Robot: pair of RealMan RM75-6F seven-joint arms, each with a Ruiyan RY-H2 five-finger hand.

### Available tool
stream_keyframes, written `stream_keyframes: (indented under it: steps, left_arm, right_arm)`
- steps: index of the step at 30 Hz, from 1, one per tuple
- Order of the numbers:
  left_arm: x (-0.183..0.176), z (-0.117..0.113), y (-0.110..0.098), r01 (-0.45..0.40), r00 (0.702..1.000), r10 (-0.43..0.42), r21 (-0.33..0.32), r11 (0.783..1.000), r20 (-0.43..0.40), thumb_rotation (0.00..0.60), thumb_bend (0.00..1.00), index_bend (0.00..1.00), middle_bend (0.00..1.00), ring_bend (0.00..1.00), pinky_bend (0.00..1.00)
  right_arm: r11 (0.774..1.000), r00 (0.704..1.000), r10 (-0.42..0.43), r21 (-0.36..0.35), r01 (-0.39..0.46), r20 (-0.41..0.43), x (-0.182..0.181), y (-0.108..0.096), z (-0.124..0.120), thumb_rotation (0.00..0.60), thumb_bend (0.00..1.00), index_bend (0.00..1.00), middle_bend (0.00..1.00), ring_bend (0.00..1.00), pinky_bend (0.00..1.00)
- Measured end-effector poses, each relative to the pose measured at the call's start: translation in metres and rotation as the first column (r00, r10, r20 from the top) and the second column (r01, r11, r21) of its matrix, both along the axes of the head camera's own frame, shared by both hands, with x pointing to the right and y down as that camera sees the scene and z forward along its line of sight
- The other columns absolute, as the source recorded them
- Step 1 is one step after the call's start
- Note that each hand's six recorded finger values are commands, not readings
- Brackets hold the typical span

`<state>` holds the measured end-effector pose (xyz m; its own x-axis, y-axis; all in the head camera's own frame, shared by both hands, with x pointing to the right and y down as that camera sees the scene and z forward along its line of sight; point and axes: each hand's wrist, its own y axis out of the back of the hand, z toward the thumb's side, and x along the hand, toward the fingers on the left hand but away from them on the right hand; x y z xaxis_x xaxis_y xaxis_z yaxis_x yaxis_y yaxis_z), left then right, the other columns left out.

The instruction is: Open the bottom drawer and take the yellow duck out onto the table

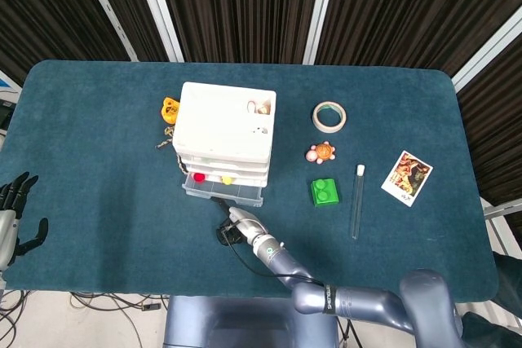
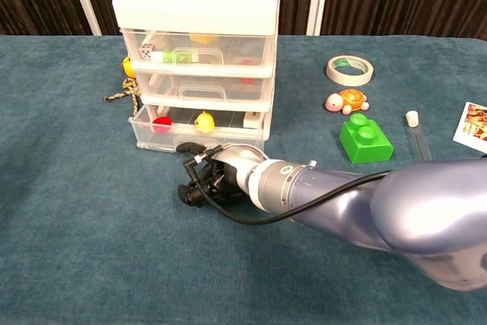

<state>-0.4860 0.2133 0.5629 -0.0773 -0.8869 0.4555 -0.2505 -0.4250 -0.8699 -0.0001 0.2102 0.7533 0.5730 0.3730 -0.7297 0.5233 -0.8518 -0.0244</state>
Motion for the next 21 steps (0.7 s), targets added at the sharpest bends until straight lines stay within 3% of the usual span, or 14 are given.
stream_keyframes:
  steps: [13,21]
  left_arm:
    - [0.0,0.001,0.0,0.001,1.0,-0.001,-0.004,1.0,0.001,0.6,0.48,0.05,0.0,0.0,0.0]
    - [0.0,0.001,0.0,0.001,1.0,-0.001,-0.005,1.0,0.0,0.6,0.48,0.05,0.0,0.0,0.0]
  right_arm:
    - [0.999,0.999,-0.042,0.004,0.042,0.018,0.005,0.015,-0.014,0.6,0.63,0.02,0.78,0.9,1.0]
    - [0.998,0.998,-0.014,0.059,0.01,0.058,0.014,0.001,-0.04,0.6,0.63,0.01,0.78,0.9,1.0]
